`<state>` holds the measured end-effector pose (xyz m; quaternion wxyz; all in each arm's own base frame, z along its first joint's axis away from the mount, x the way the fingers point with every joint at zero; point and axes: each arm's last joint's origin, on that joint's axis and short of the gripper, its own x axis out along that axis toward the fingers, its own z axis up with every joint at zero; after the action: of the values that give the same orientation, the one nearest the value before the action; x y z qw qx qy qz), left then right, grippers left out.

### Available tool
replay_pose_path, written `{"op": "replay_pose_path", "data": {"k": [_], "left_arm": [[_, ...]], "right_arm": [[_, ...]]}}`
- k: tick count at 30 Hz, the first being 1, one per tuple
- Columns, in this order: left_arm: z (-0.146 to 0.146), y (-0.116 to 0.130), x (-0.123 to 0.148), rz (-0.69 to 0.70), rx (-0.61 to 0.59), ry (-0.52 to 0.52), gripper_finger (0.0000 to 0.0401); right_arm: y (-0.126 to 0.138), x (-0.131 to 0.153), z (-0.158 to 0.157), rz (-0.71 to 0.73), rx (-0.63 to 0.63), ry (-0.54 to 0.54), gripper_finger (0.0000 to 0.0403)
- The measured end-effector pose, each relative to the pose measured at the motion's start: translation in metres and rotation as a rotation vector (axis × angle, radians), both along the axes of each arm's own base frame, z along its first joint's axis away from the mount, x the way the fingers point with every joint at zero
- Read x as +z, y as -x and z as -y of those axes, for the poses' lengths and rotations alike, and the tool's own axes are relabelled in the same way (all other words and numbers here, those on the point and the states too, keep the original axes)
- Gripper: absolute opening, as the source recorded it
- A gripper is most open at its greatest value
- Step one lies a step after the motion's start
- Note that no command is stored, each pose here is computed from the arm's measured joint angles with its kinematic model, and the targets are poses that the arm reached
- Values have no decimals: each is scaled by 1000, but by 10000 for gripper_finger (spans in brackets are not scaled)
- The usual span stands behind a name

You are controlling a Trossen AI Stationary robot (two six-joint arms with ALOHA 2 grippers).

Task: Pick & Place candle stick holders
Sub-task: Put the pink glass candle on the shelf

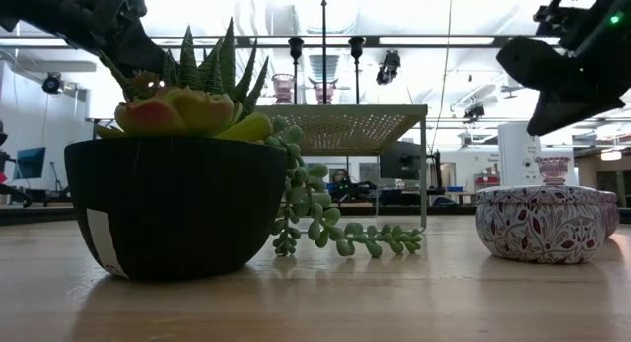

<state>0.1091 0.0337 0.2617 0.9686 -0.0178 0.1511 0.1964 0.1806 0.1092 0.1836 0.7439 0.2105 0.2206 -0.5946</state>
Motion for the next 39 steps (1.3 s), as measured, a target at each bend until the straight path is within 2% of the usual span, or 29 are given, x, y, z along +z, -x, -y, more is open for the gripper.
{"op": "replay_pose_path", "data": {"k": [6, 16, 22, 31, 39], "left_arm": [[0, 0, 0, 0, 0, 0, 216], [0, 0, 0, 0, 0, 0, 216], [0, 0, 0, 0, 0, 0, 216], [0, 0, 0, 0, 0, 0, 216], [0, 0, 0, -1, 0, 0, 216]], "right_arm": [[1, -10, -1, -2, 35, -23, 61], [11, -20, 1, -98, -19, -99, 185], [18, -28, 6, -146, -33, -92, 231], [26, -42, 22, -164, -50, -24, 266], [26, -59, 42, -103, -61, 23, 268]]}}
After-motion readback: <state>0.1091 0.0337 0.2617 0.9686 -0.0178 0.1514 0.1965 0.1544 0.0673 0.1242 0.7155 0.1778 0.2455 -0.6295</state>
